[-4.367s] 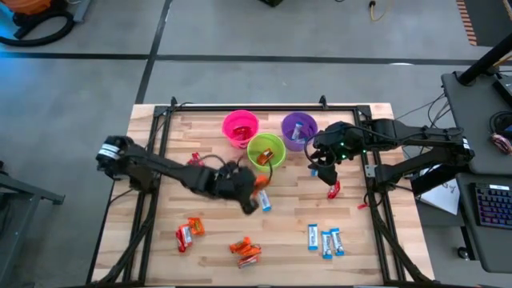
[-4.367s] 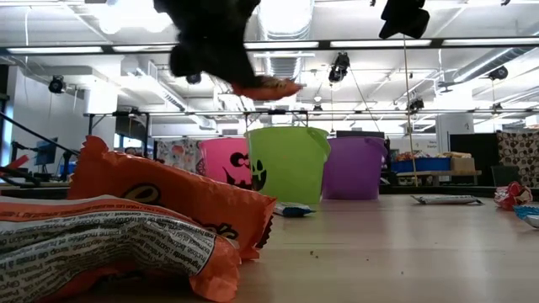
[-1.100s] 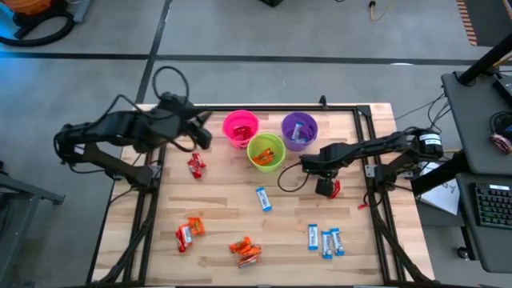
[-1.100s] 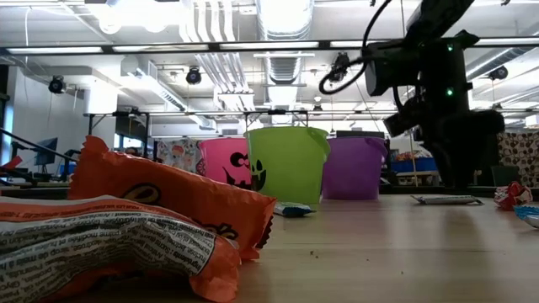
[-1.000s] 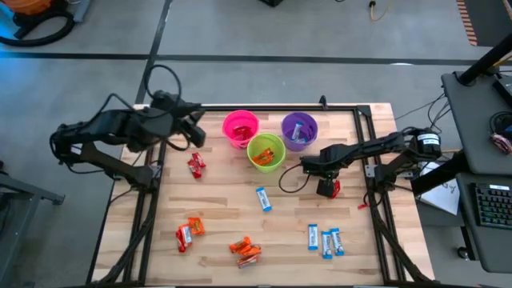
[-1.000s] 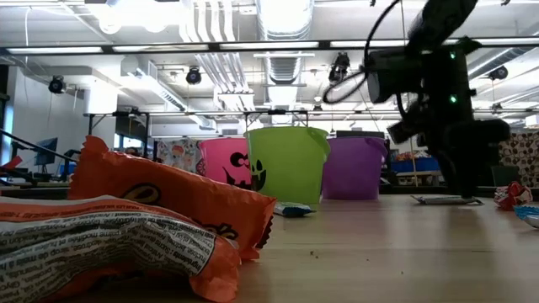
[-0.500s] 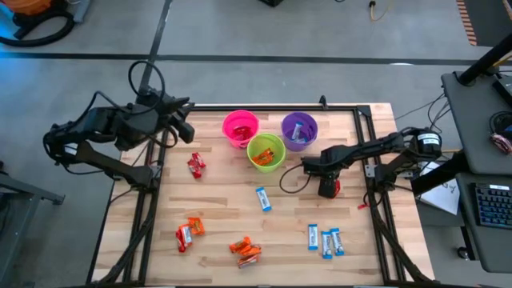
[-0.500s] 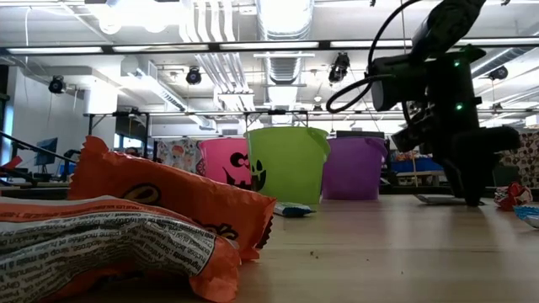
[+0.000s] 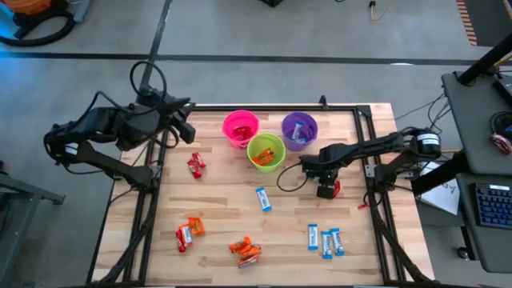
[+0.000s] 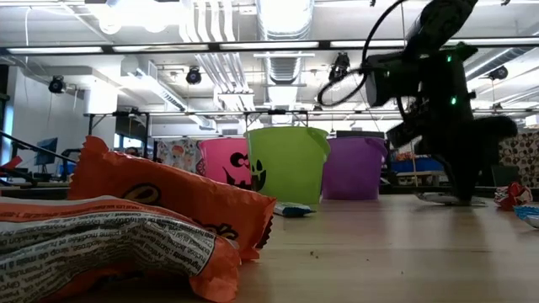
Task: Sort candy
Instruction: Put the blue candy into the violet bin
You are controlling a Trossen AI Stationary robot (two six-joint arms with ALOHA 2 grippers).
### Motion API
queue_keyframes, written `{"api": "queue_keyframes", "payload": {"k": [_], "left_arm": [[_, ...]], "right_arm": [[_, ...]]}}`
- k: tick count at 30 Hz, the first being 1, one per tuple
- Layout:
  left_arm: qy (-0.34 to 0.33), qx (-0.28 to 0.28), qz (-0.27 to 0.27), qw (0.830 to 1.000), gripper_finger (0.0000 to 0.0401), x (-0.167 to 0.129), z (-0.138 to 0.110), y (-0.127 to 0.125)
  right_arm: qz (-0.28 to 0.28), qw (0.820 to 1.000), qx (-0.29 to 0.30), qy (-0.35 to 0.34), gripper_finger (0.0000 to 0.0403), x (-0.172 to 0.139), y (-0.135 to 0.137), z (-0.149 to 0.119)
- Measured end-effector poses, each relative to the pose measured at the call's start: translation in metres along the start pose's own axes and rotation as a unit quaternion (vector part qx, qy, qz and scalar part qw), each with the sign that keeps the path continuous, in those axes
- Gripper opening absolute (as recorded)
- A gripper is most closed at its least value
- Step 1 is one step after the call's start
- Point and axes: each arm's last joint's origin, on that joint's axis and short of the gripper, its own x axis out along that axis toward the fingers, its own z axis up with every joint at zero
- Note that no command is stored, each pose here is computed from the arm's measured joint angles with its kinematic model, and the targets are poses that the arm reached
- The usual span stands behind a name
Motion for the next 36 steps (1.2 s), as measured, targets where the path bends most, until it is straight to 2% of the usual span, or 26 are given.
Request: {"api": "queue_keyframes", "payload": {"k": [6, 11, 19, 22, 25, 28, 31, 36], "left_arm": [[0.005, 0.004, 0.0, 1.0, 0.0078, 0.004, -0.001, -0.005], [0.011, 0.009, 0.002, 1.0, 0.0078, 0.008, -0.002, -0.011], [0.025, 0.015, 0.006, 1.0, 0.0078, 0.02, -0.005, -0.025], [0.033, 0.018, 0.002, 0.999, 0.0078, 0.024, -0.006, -0.031], [0.042, 0.017, -0.007, 0.999, 0.0078, 0.028, -0.008, -0.036], [0.049, 0.018, -0.014, 0.999, 0.0078, 0.03, -0.009, -0.039], [0.052, 0.009, -0.015, 0.998, 0.0078, 0.032, -0.01, -0.042], [0.054, 0.001, -0.015, 0.998, 0.0078, 0.033, -0.011, -0.044]], "right_arm": [[0.058, 0.996, 0.03, -0.065, 0.0008, -0.032, 0.004, -0.008], [0.093, 0.985, 0.055, -0.137, 0.0008, -0.064, 0.006, -0.014], [0.125, 0.943, 0.078, -0.298, 0.0008, -0.127, 0.002, 0.002], [0.12, 0.932, 0.081, -0.332, 0.0008, -0.144, -0.006, 0.012], [0.103, 0.94, 0.077, -0.317, 0.0008, -0.149, -0.012, 0.018], [0.098, 0.955, 0.087, -0.267, 0.0009, -0.141, -0.015, 0.021], [0.102, 0.967, 0.117, -0.204, 0.0009, -0.123, -0.015, 0.021], [0.134, 0.973, 0.139, -0.125, 0.0029, -0.086, -0.005, 0.018]]}}
